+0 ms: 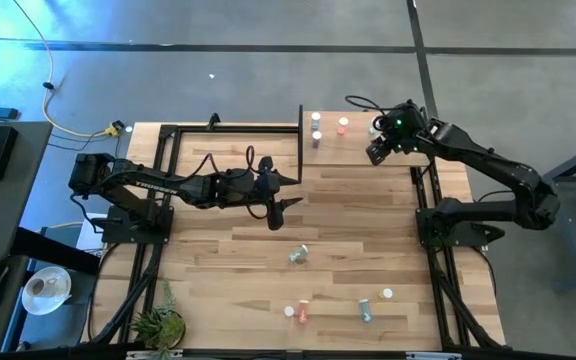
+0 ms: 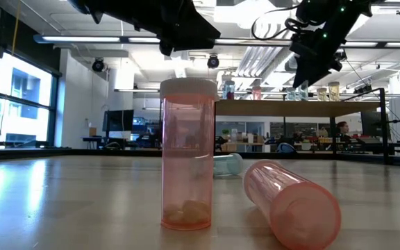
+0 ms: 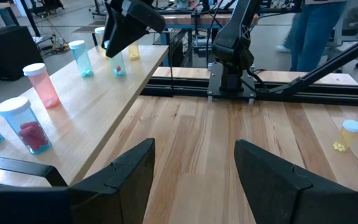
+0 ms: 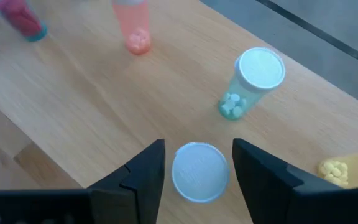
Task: Pick and place medicine bottles onto shelf by color
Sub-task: Put the left pink pill bottle on the shelf aligned with the pink pill bottle
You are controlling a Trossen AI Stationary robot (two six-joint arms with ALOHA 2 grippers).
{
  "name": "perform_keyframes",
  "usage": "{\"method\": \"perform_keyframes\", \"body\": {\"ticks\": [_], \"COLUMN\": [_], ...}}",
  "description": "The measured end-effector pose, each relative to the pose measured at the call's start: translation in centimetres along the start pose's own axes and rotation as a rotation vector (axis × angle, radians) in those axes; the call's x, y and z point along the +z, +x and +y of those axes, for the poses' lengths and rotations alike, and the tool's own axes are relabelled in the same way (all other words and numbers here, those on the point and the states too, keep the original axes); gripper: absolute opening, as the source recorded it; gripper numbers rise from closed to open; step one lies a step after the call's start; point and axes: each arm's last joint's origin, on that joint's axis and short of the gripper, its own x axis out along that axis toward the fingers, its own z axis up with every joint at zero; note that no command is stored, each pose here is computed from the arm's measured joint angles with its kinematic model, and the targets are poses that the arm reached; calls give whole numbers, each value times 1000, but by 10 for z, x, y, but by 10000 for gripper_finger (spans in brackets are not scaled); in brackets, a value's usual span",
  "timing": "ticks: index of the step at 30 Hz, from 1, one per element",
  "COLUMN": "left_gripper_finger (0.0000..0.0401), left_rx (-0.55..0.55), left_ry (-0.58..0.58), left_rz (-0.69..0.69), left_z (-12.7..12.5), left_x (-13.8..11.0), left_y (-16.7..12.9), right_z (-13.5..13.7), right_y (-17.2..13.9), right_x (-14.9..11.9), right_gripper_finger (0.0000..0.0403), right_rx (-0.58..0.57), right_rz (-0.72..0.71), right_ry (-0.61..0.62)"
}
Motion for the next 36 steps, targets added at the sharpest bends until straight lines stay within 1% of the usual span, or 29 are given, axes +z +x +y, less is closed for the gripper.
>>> {"method": "perform_keyframes", "body": {"ticks": [13,16,20,23,28,31,36], "left_gripper_finger": [209,209,209,209,209,209,209], "left_rx": [0,0,0,0,-5,-5,-11], "left_ry": [0,0,0,3,2,-12,-2], "left_rz": [0,0,0,14,64,91,143], "left_z": [0,0,0,0,-1,-1,-3], "left_x": [0,0,0,-1,-6,-9,-14], "left_y": [0,0,0,0,0,-1,-2], "right_z": [0,-1,-3,-1,16,29,51], "right_y": [-4,-10,-26,-39,-59,-68,-75], "right_x": [7,7,6,3,-6,-14,-29], "right_gripper_finger": [177,177,177,177,177,177,177], "right_rx": [7,11,28,89,278,370,474], "right_rz": [-78,-106,-179,-214,-230,-208,-119], "right_ry": [-15,-13,-3,-10,-52,-83,-136]}}
